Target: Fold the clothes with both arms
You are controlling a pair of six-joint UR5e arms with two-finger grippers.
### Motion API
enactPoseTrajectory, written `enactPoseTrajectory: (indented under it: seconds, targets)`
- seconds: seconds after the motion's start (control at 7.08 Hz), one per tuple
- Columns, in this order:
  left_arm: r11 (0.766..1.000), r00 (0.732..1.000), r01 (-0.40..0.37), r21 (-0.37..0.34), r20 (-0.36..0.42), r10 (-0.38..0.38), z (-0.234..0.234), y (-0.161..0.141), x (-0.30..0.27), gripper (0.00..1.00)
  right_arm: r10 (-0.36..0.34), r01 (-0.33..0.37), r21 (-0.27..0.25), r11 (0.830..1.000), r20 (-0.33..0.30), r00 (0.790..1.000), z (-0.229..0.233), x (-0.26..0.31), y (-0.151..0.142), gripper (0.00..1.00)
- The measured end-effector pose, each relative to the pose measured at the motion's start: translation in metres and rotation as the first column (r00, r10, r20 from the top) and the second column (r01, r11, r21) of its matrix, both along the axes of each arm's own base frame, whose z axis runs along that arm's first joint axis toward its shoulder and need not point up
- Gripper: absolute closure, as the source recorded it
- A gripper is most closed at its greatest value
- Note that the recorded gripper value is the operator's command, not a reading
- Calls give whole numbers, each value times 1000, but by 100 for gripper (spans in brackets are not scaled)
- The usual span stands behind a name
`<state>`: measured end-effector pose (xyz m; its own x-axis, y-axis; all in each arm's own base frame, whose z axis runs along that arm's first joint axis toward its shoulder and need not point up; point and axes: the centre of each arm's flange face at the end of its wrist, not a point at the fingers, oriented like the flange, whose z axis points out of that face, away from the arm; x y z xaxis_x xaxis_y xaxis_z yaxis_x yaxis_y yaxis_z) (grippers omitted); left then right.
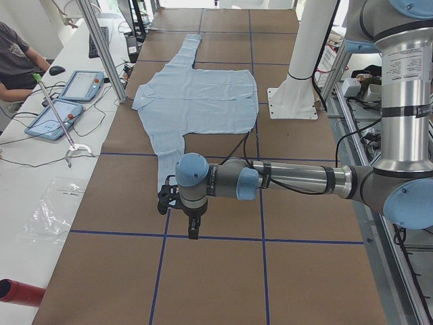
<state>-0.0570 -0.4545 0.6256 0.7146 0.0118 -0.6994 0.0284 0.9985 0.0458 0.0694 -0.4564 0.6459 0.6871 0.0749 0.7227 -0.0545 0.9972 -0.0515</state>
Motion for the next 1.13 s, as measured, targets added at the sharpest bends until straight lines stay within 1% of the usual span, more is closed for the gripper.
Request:
enactPoseTrajectory:
  seconds: [0.42,0.57,0.71,0.85,0.99,1.13]
  targets:
    - [1000,1000,0,8,0,0,-2,-1,0,0,3,-3,1,1000,-1,1000,-2,0,-1,0]
    - [999,1000,1,40,0,-1,-8,-5,0,0,6,-6,-2,1000,-1,1000,-2,0,-1,0]
    - [994,1000,1,108,-1,-1,-16,-11,0,0,7,-7,8,1000,0,1000,-3,0,-4,0]
    - [985,1000,3,174,-1,-3,-22,-16,0,0,6,-6,39,999,1,1000,-7,0,-9,0]
    - [974,1000,5,228,-3,-4,-25,-21,0,0,-4,3,86,996,1,1000,-13,-5,-15,0]
    - [962,1000,6,273,-5,-4,-23,-26,1,0,-22,22,147,989,0,1000,-15,-16,-27,0]
